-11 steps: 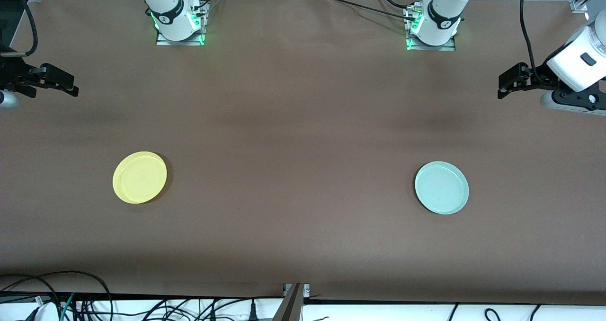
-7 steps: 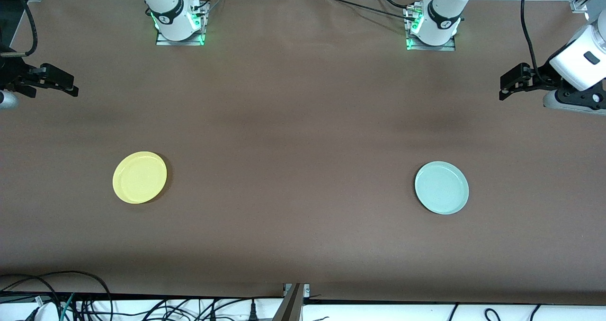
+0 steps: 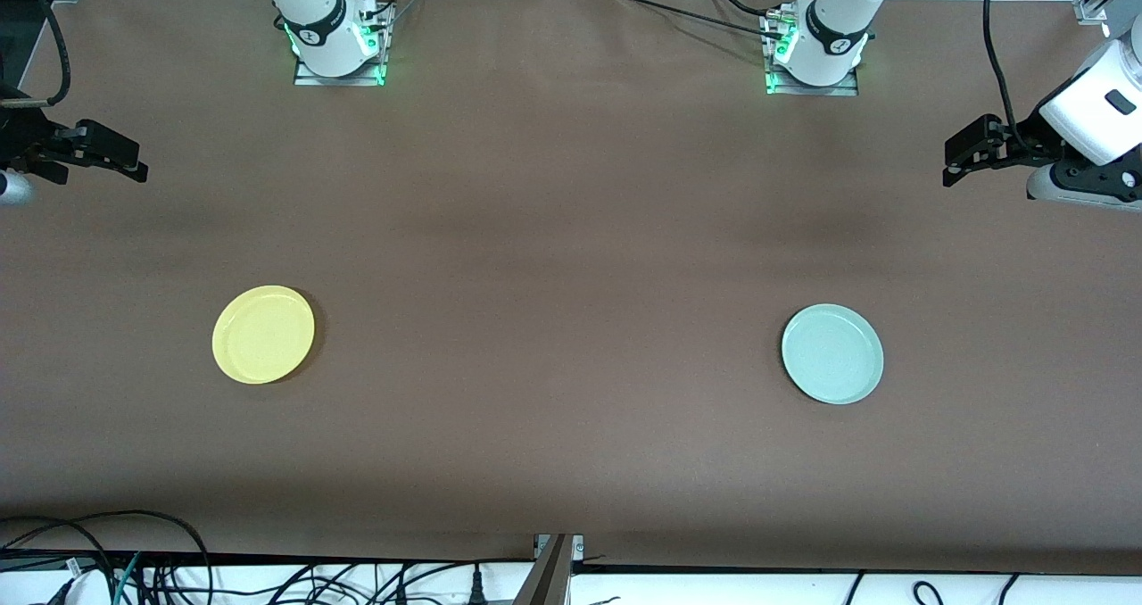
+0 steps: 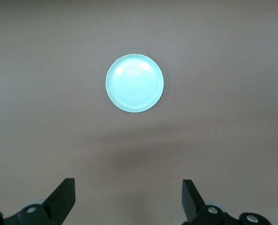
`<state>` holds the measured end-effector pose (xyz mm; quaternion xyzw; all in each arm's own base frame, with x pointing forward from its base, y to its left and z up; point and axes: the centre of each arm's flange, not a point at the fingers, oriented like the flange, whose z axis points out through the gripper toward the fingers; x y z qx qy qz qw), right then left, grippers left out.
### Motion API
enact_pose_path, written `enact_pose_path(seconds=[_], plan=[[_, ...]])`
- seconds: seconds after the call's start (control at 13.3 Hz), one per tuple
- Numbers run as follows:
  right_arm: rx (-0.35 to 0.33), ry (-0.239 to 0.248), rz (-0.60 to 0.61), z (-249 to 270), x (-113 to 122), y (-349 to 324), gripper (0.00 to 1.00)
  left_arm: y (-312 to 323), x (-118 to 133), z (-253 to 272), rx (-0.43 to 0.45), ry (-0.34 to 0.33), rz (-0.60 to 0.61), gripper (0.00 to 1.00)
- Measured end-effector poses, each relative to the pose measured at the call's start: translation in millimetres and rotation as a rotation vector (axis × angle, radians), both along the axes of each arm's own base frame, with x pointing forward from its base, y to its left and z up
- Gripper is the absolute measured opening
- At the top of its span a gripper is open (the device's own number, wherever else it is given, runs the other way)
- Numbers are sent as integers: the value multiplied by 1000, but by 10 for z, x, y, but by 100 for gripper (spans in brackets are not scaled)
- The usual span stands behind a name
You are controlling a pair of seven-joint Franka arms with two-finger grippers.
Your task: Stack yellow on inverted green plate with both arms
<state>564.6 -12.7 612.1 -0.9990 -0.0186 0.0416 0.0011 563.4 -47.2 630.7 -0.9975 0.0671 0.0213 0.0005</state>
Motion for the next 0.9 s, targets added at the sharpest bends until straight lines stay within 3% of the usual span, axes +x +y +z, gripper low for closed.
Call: enact_pose_path(seconds=[0.45,0.9], plan=[[0,0,0,0,0,0,100,-39,-10,-6,2,7,-5,100],[0,0,0,0,1,0,100,191,7,-5,6,5,116,100]])
